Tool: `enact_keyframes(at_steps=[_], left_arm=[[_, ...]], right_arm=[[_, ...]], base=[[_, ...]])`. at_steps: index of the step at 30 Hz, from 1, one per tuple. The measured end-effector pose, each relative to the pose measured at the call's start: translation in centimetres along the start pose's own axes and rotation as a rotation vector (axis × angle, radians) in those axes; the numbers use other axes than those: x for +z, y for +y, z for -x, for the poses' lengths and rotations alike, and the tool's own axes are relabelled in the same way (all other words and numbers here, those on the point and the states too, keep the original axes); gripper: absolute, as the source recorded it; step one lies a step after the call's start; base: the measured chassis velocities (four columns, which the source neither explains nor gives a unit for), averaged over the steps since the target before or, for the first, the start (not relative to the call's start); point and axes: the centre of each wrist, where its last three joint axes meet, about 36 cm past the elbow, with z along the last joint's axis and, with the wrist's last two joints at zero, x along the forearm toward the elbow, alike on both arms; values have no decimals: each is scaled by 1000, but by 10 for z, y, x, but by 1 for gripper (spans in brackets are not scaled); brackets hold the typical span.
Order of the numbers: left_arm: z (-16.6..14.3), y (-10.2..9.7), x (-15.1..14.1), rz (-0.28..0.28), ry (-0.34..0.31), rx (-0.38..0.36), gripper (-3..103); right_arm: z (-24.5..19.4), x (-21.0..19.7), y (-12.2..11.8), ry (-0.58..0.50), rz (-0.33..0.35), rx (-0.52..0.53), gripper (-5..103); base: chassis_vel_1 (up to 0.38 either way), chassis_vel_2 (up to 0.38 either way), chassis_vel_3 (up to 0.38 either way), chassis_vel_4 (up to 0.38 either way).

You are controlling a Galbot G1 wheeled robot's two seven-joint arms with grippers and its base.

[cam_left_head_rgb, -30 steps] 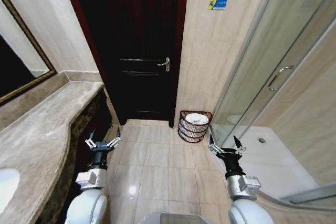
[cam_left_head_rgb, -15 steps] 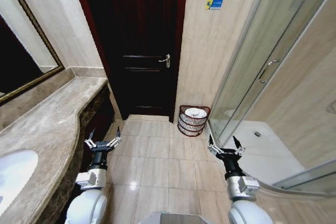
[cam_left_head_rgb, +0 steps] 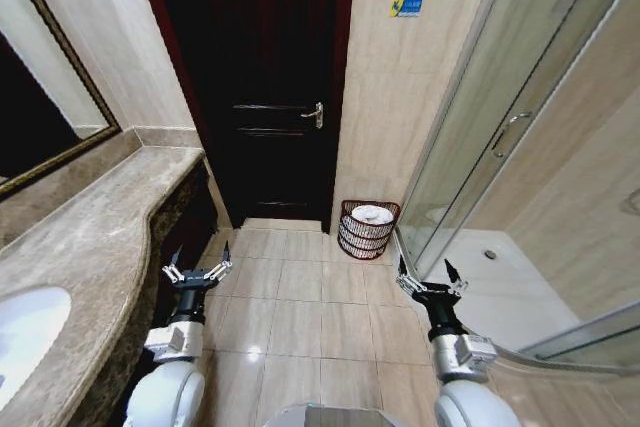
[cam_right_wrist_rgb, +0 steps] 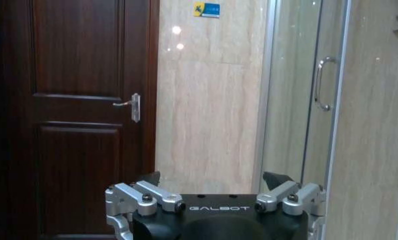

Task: Discard the used towel into the hamper.

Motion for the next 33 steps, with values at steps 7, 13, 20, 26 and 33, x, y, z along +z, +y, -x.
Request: enact_keyframes(at_steps=[7,13,20,26,33], left_arm=[[2,-3,6,-6,-22,-18,100],[1,-6,2,-18,17,-9,100],[1,-6,0,-16,23,-7,100],[1,-6,0,-16,23,-7,100],[1,-6,0,-16,23,-7,100]], right_arm=[[1,-3,2,6,32,27,100],[2,-3,1,16,17,43,100],[1,-4,0,22,10,42,100],[1,-4,0,22,9,41,100],[1,-4,0,22,8,41,100]], base=[[0,0,0,0],[0,0,0,0],[0,0,0,0],[0,0,0,0],[0,0,0,0]])
